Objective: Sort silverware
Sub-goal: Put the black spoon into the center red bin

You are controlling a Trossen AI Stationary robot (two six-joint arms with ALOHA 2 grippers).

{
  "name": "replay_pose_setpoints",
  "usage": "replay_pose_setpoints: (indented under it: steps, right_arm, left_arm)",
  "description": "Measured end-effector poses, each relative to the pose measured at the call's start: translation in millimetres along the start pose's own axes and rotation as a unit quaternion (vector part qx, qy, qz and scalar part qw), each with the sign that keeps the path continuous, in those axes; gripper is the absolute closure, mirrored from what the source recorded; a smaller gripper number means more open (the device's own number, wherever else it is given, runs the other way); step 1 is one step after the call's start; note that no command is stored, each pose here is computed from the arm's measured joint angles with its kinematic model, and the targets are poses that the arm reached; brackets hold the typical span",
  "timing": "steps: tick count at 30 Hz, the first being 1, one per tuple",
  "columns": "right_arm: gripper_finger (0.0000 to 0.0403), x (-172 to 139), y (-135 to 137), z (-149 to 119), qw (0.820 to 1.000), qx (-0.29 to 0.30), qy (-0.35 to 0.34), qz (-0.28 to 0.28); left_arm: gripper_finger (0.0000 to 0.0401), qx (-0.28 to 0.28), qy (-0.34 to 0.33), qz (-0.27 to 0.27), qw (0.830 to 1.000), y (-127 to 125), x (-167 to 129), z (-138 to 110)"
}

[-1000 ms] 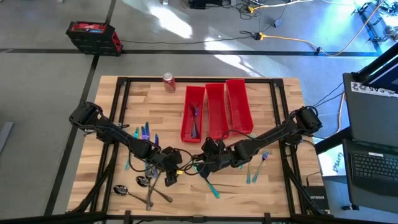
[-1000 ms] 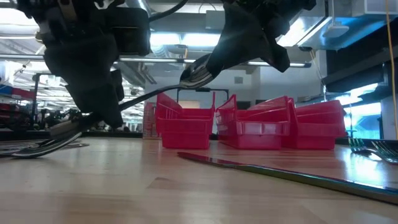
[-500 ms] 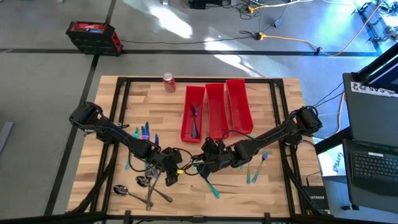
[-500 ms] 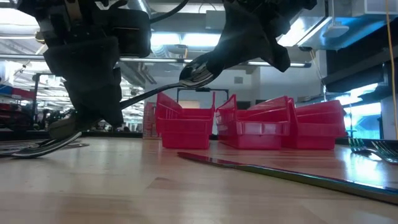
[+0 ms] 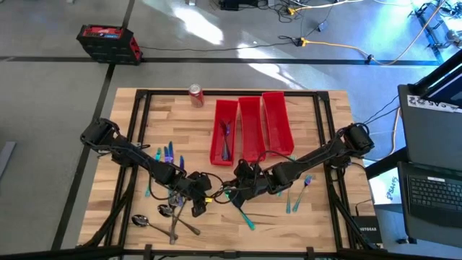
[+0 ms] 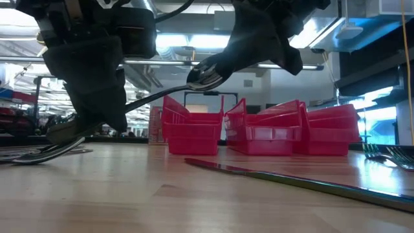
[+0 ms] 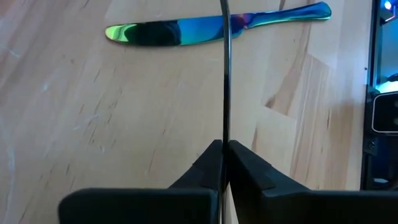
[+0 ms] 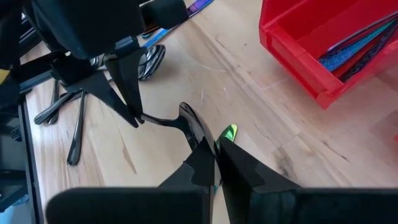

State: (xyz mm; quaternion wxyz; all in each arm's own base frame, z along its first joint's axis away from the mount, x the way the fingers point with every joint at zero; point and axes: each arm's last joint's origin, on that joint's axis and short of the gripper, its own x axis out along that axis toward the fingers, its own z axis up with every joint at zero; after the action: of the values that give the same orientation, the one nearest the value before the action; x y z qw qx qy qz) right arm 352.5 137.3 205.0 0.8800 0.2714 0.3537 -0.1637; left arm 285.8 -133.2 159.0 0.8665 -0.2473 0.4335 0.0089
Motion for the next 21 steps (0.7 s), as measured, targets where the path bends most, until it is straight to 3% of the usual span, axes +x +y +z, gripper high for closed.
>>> replay_pose_setpoints:
  steps: [7, 16, 21]
  right_arm:
    - [0.0390, 0.1, -0.4, -1.4, 1.000, -0.003, 0.020, 0.007]
    - [0.0295, 0.8, -1.4, -0.4, 0.999, -0.001, 0.034, 0.016]
    - [0.0267, -15.6, 0.4, 9.2, 0.999, 0.005, 0.018, 0.032]
  left_arm:
    - [0.0401, 0.002, 0.000, -0.001, 1.000, -0.1, 0.0, 0.0]
    - [0.0400, 0.009, -0.011, -0.021, 1.000, -3.4, -0.2, 3.6]
    - [0.0400, 0.007, -0.013, -0.026, 1.000, -4.3, -0.3, 3.9]
